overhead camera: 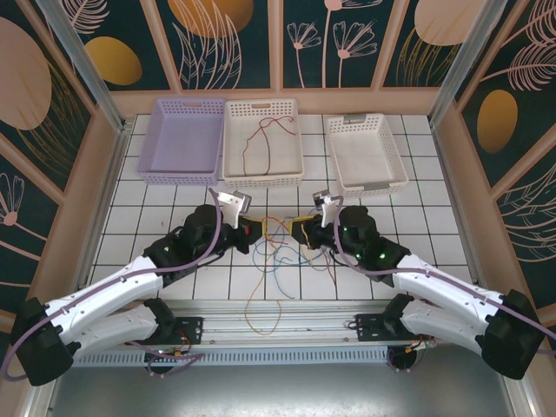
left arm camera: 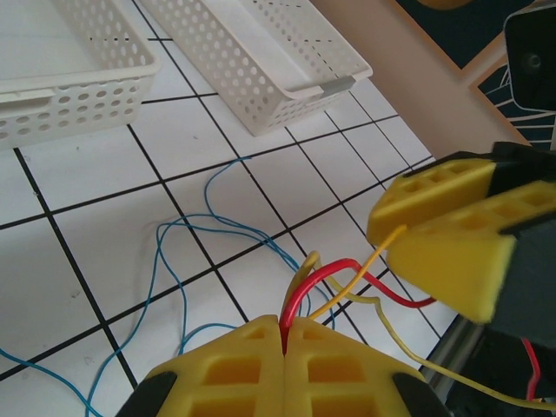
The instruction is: Untangle the cables
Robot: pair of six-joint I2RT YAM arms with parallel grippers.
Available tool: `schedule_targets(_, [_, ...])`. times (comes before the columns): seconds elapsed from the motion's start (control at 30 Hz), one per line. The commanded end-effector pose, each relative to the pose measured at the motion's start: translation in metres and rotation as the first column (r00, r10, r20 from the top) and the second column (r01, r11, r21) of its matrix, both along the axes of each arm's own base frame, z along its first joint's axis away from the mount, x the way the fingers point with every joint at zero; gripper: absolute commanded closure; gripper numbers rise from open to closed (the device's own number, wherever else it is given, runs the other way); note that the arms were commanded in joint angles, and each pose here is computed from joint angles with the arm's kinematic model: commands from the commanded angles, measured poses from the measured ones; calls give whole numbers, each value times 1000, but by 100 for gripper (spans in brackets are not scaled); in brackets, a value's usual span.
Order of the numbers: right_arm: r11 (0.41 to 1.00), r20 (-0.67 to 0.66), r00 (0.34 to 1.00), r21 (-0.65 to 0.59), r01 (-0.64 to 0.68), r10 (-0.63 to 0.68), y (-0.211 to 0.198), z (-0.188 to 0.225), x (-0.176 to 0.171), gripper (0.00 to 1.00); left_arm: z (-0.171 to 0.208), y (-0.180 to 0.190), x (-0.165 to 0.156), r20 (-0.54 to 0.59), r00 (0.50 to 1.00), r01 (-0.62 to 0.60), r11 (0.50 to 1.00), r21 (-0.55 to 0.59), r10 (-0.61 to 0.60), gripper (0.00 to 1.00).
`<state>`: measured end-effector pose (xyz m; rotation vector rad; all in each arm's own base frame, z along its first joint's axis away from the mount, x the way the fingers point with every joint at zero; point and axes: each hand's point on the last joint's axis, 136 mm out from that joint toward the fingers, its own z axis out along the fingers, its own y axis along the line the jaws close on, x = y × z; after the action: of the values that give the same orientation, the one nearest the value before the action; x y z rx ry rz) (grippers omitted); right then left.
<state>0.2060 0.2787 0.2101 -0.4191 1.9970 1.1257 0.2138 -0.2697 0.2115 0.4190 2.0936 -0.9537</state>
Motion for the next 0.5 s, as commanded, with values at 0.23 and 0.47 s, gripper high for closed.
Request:
schedule_targets(0.23, [990, 69, 987, 32, 140, -142, -26, 21, 10, 100, 18, 8, -3, 48, 999, 3, 1000, 8, -3, 100])
schedule_targets(0.47, [855, 10, 856, -20, 518, -517, -114, 17, 41, 100, 17, 30, -2, 53, 996, -78, 994, 70, 75, 100])
